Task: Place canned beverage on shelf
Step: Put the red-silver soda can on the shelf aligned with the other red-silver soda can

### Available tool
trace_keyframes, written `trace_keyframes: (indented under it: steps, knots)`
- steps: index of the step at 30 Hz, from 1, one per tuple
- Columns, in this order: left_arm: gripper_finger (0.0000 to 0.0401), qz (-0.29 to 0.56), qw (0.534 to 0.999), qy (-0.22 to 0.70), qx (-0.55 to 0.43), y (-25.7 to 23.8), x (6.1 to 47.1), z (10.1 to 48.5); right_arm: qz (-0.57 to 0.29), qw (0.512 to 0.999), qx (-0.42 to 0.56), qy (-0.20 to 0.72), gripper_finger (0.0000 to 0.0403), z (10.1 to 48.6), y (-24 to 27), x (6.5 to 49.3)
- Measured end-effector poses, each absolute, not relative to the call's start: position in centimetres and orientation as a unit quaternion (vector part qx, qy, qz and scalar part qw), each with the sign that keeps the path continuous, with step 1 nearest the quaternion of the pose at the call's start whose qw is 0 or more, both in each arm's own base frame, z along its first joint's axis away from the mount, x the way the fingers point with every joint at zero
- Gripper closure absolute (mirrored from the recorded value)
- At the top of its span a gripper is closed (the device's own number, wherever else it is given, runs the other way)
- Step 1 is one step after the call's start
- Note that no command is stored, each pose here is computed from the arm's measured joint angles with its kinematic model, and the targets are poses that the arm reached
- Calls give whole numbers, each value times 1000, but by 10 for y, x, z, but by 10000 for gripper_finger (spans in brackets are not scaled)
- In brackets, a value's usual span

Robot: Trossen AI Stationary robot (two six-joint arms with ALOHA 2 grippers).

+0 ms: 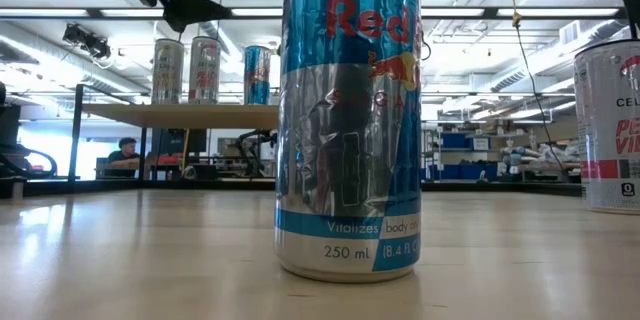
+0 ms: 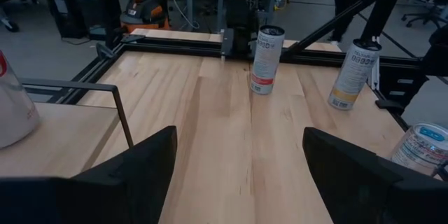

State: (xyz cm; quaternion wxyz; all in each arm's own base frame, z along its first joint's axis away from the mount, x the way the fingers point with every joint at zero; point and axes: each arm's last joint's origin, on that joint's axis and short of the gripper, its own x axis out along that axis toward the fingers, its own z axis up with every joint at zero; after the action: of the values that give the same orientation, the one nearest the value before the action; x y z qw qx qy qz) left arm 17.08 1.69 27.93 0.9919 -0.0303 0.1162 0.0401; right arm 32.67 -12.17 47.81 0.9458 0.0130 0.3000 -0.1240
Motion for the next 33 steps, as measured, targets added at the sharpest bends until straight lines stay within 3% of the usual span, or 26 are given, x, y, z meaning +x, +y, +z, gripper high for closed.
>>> trace_keyframes:
  steps: [33]
  knots:
    - [89,40,992,112,-27,17,171,280,-130,932,45,335,64,472,-105,328]
